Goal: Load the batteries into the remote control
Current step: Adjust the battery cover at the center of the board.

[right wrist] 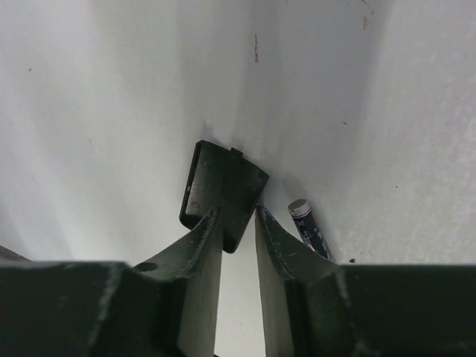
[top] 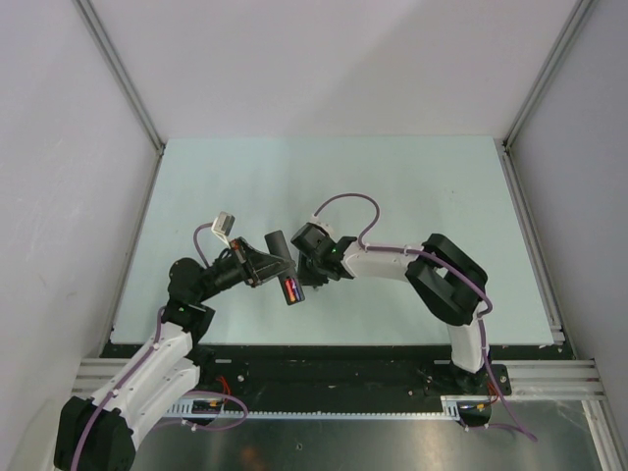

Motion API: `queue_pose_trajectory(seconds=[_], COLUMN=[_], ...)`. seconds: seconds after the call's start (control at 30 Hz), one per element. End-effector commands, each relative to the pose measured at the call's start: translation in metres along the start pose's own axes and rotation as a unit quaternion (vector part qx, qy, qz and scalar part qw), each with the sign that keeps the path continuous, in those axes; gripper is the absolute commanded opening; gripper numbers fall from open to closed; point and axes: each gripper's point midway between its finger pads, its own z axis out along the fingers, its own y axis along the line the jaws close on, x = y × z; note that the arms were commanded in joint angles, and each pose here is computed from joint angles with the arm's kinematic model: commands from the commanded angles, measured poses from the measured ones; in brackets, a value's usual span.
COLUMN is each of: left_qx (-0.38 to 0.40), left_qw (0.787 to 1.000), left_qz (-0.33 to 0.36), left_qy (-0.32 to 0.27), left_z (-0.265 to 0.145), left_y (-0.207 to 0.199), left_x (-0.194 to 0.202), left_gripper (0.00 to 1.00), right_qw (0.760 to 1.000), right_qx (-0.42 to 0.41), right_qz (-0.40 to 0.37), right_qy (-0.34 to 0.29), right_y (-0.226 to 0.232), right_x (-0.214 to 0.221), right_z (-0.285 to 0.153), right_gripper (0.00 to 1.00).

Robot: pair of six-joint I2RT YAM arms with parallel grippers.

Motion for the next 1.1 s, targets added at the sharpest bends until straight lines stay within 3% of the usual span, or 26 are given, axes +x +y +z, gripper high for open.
queue_pose_trajectory(seconds=[0.0, 0.4, 0.53, 0.8, 0.93, 1.07], left_qx=[0.016, 0.015, 0.018, 0.028, 0.03, 0.026], left_qw=[1.0, 1.0, 1.0, 0.999, 0.999, 0.999], left_qz=[0.018, 0.016, 0.018, 0.025, 0.028, 0.028], left_qy=[-0.001, -0.001, 0.0, -0.002, -0.004, -0.008], left_z=[0.0, 0.0, 0.001, 0.003, 0.004, 0.003], left_y=[-0.01, -0.008, -0.012, -0.023, -0.026, -0.022], left_x=[-0.001, 0.0, -0.001, -0.006, -0.008, -0.008], left_gripper=[0.0, 0.0, 0.0, 0.0, 0.0, 0.0], right_qw=[0.999, 0.996, 0.997, 0.995, 0.985, 0.965], right_qx=[0.049, 0.081, 0.074, 0.059, 0.114, 0.209], right_qz=[0.002, -0.016, -0.017, -0.041, -0.07, -0.125], right_qy=[0.012, 0.034, 0.024, -0.068, -0.113, -0.101], right_y=[-0.023, -0.045, -0.041, -0.035, -0.073, -0.125], right_x=[0.008, 0.013, 0.003, -0.063, -0.099, -0.108], right_z=[0.012, 0.016, 0.008, -0.089, -0.13, -0.147], right_gripper=[0.27, 0.01, 0.0, 0.0, 0.0, 0.0])
